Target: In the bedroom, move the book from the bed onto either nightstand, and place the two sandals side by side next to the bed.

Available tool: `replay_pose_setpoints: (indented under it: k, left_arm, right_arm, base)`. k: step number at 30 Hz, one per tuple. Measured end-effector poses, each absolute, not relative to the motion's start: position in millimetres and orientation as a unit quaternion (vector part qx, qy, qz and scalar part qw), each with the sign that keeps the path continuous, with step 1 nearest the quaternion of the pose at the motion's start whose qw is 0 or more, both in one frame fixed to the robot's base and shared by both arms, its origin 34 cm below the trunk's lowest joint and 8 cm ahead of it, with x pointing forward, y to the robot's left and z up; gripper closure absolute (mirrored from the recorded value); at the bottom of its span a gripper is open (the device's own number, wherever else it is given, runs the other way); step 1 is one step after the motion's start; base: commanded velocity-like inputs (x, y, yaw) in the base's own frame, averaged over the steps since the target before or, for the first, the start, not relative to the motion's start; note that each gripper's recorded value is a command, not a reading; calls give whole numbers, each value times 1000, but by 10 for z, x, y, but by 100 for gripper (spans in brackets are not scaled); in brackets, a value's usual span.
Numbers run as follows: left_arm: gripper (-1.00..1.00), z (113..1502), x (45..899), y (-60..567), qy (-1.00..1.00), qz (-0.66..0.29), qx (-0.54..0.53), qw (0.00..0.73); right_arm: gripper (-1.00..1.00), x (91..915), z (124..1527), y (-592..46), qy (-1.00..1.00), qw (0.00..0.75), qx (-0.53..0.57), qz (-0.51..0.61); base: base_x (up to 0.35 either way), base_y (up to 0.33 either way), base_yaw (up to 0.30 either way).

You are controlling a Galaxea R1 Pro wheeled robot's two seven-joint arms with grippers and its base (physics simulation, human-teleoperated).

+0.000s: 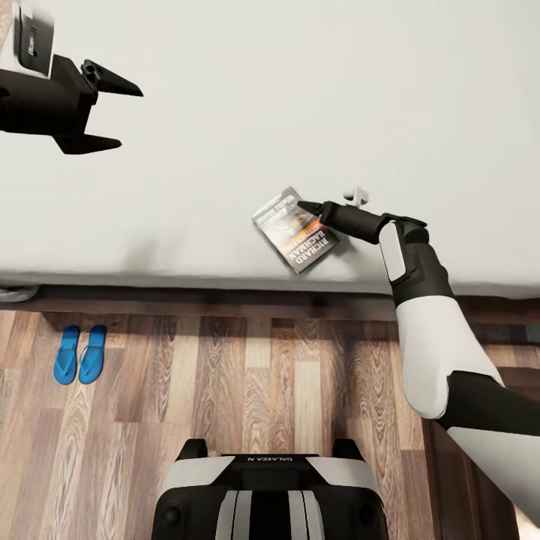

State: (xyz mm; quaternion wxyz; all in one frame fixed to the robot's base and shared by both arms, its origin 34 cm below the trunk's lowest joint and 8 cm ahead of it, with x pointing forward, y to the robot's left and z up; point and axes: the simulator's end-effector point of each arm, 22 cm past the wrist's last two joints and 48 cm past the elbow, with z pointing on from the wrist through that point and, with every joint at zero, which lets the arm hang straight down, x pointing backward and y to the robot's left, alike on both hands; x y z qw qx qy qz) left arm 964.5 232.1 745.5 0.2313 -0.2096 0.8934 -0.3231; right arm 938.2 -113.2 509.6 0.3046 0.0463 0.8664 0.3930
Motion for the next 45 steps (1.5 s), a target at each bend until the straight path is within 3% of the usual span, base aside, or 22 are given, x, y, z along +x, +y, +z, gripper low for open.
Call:
replay_pose_setpoints:
  k: [22,45]
  left_arm:
    - [-100,7440,9636,2310,894,-324,-209,230]
    - [-100,7448,9641,2308,893,-325,-210,230]
  right_arm:
    - [-100,9354,5075,-1132,867,304,46,391]
    - [-100,9361,5071,-1164,868,305,50,389]
  base:
    - [-1,0,236]
    - [-63,0,18]
